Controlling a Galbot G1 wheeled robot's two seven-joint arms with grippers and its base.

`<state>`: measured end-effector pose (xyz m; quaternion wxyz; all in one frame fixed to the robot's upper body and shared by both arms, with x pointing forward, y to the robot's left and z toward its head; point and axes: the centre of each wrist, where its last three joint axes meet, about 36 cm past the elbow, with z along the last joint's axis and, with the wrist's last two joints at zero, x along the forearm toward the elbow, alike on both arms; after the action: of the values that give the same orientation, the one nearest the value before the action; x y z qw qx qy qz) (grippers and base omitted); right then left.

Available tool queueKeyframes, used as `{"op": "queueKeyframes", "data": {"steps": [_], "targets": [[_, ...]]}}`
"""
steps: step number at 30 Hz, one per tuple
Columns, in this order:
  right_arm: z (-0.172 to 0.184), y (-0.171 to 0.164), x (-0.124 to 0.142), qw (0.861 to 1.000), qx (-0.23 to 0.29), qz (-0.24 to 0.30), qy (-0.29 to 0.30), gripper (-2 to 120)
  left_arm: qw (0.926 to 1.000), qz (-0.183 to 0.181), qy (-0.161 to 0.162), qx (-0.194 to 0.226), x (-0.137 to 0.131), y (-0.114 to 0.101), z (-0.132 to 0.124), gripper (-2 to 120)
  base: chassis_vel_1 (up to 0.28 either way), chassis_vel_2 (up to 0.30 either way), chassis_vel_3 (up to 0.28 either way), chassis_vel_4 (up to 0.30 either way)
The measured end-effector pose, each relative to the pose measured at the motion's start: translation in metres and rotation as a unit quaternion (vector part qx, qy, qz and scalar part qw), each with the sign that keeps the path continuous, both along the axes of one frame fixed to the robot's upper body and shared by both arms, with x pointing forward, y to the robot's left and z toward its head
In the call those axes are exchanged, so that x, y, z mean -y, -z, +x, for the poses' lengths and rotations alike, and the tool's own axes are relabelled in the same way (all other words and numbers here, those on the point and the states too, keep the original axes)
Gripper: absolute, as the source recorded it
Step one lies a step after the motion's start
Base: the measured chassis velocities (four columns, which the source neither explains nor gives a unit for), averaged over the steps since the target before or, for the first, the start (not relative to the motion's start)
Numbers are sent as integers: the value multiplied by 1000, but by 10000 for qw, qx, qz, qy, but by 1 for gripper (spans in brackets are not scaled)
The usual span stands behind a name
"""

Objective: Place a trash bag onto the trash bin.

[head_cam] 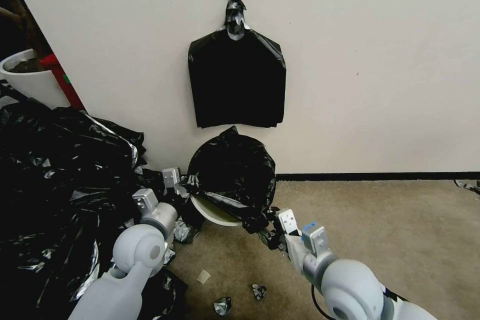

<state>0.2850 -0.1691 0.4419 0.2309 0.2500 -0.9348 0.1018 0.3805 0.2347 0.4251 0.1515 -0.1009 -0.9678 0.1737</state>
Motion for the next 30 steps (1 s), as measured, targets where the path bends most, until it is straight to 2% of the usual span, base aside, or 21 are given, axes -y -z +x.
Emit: {"op": "queueKeyframes", "data": {"steps": [2, 4, 8, 10, 11, 12, 14, 19, 20, 22, 23, 24, 25, 26, 28, 30], "targets": [[-10, -5, 2, 9998, 166, -98, -52, 70, 10000, 45, -48, -51, 1, -1, 3, 3, 0, 0, 0, 0], [-12, -7, 2, 9997, 192, -105, -72, 74, 10000, 53, -55, -57, 1, -1, 3, 3, 0, 0, 0, 0], [-31, -18, 2, 9982, 357, -82, -466, 93, 9999, 92, -84, -113, 2, 1, 6, 3, 0, 0, 0, 0], [-31, -18, 2, 9982, 357, -82, -466, 93, 9999, 92, -84, -113, 2, 1, 6, 3, 0, 0, 0, 0], [-34, -19, 2, 9977, 361, -110, -567, 98, 9998, 97, -96, -125, 2, 1, 6, 3, 0, 0, 0, 0], [-32, -18, 3, 9966, 375, -439, -585, 100, 9998, 100, -106, -135, 3, 2, 6, 3, 0, 0, 0, 0], [-28, -18, 5, 9962, 379, -577, -526, 100, 9998, 106, -112, -144, 2, 2, 5, 3, 0, 0, 0, 0], [-32, -17, 6, 9955, 476, -350, -742, 100, 9997, 119, -154, -145, 1, 2, 5, 3, 0, 0, 0, 0], [-34, -15, 6, 9928, 670, -109, -991, 100, 9997, 118, -173, -146, 1, 2, 5, 3, 0, 0, 0, 0], [-32, -5, 8, 9789, 1328, 387, -1505, 100, 9996, 114, -203, -154, 1, 2, 5, 3, 0, 0, 0, 0], [-32, -5, 8, 9789, 1328, 387, -1505, 100, 9996, 114, -203, -154, 1, 2, 5, 3, 0, 0, 0, 0], [-29, 0, 10, 9674, 1660, 546, -1835, 100, 9996, 115, -214, -161, 1, 2, 5, 3, 0, 0, 0, 0], [-26, 4, 12, 9572, 1894, 589, -2109, 100, 9996, 116, -219, -166, 1, 2, 4, 3, 0, 0, 0, 0], [-26, 4, 12, 9572, 1894, 589, -2109, 100, 9996, 116, -219, -166, 1, 2, 4, 3, 0, 0, 0, 0], [-21, 11, 17, 9385, 2222, 421, -2609, 100, 9995, 116, -229, -164, 1, 2, 4, 3, 0, 0, 0, 0], [-19, 14, 18, 9338, 2323, 227, -2710, 100, 9995, 113, -234, -157, 1, 1, 3, 3, 0, 0, 0, 0]]}}
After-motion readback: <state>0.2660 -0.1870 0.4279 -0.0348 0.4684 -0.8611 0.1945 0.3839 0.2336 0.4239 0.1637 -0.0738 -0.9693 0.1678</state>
